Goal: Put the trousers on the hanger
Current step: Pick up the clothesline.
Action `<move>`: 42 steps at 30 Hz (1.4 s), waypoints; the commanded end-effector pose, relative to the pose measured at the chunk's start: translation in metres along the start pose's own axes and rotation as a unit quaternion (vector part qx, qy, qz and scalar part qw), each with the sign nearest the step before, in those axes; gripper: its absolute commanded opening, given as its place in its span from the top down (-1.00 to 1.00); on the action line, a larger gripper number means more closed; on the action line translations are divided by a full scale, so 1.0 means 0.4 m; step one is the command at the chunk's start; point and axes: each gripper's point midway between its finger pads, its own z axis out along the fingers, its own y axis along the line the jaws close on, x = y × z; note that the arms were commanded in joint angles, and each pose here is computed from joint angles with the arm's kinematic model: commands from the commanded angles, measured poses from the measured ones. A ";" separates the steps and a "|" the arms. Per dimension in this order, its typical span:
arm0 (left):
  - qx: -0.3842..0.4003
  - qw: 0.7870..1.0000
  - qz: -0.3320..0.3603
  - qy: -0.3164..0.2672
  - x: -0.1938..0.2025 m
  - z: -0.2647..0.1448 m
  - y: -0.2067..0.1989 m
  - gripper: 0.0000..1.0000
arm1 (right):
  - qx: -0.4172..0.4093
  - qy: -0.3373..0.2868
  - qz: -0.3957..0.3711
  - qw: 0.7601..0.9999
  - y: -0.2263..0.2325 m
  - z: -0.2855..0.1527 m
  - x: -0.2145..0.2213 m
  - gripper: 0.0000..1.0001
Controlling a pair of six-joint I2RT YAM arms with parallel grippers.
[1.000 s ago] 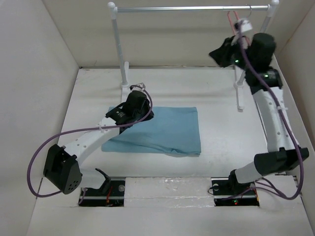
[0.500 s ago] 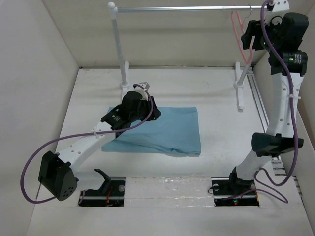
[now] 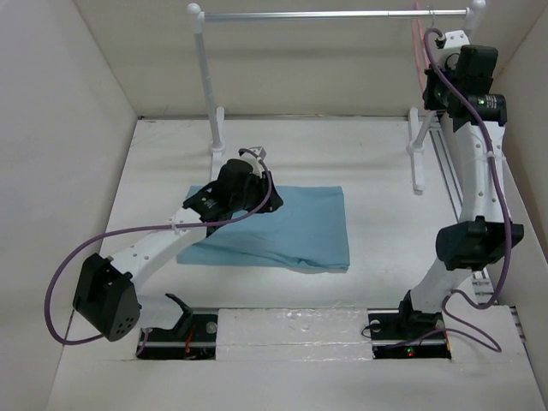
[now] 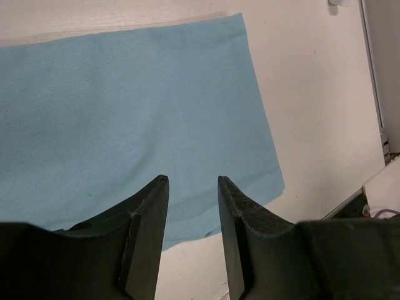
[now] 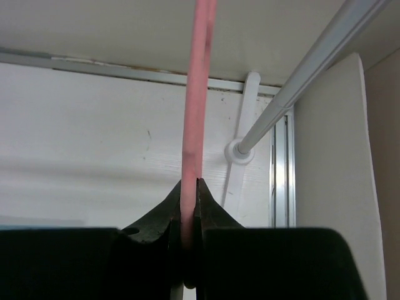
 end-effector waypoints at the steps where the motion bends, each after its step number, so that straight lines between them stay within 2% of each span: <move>1: 0.028 1.000 0.002 -0.008 -0.015 -0.003 -0.033 0.33 | 0.051 -0.121 -0.018 0.991 -0.017 -0.101 -0.170 1.00; 5: 0.032 0.999 0.003 -0.018 -0.041 -0.008 -0.050 0.33 | 0.098 -0.168 -0.017 0.981 -0.040 -0.160 -0.236 1.00; 8: 0.038 0.999 0.011 -0.036 -0.102 -0.018 -0.083 0.29 | 0.116 -0.194 -0.018 0.974 -0.040 -0.216 -0.267 1.00; 9: 0.055 0.997 0.016 -0.054 -0.152 -0.035 -0.122 0.25 | 0.114 -0.204 -0.020 0.972 -0.029 -0.240 -0.277 1.00; 13: 0.109 0.990 0.029 -0.079 -0.263 -0.063 -0.239 -0.01 | 0.092 -0.172 -0.021 0.981 0.013 -0.246 -0.217 1.00; 14: 0.128 0.987 0.040 -0.084 -0.290 -0.075 -0.293 -0.11 | 0.082 -0.131 -0.024 0.988 0.035 -0.204 -0.120 1.00; 16: 0.147 0.982 0.049 -0.107 -0.338 -0.109 -0.344 -0.13 | 0.076 -0.146 -0.019 0.986 0.050 -0.237 -0.118 1.00; 17: 0.149 0.983 0.055 -0.094 -0.326 -0.087 -0.367 -0.15 | 0.071 -0.136 -0.018 0.988 0.057 -0.230 -0.086 1.00; 18: 0.163 0.979 0.062 -0.110 -0.361 -0.109 -0.408 -0.15 | 0.060 -0.108 -0.019 0.992 0.073 -0.201 -0.017 1.00; 20: 0.175 0.977 0.067 -0.100 -0.354 -0.086 -0.451 -0.18 | 0.048 -0.110 -0.020 0.993 0.098 -0.225 0.011 1.00; 21: 0.188 0.973 0.070 -0.110 -0.377 -0.098 -0.483 -0.18 | 0.045 -0.089 -0.022 0.995 0.105 -0.208 0.064 1.00; 23: 0.191 0.974 0.065 -0.099 -0.374 -0.057 -0.502 -0.20 | 0.036 -0.101 -0.025 0.994 0.120 -0.238 0.076 1.00; 24: 0.209 0.970 0.069 -0.104 -0.381 -0.069 -0.547 -0.21 | 0.025 -0.100 -0.028 0.994 0.137 -0.241 0.090 1.00; 27: 0.213 0.970 0.065 -0.099 -0.379 -0.021 -0.584 -0.26 | -0.002 -0.083 -0.039 0.996 0.183 -0.252 0.155 1.00; 28: 0.207 0.972 0.062 -0.088 -0.366 0.022 -0.578 -0.27 | -0.008 -0.064 -0.042 0.997 0.196 -0.244 0.201 1.00; 32: 0.197 0.977 0.025 -0.073 -0.338 0.108 -0.576 -0.28 | -0.026 -0.048 -0.038 0.998 0.234 -0.256 0.279 1.00; 37: 0.197 0.979 -0.012 -0.047 -0.307 0.198 -0.577 -0.30 | -0.060 -0.059 -0.022 0.996 0.277 -0.276 0.301 1.00; 42: 0.227 0.972 -0.043 -0.032 -0.282 0.232 -0.597 -0.32 | -0.081 -0.056 -0.023 0.995 0.315 -0.284 0.314 1.00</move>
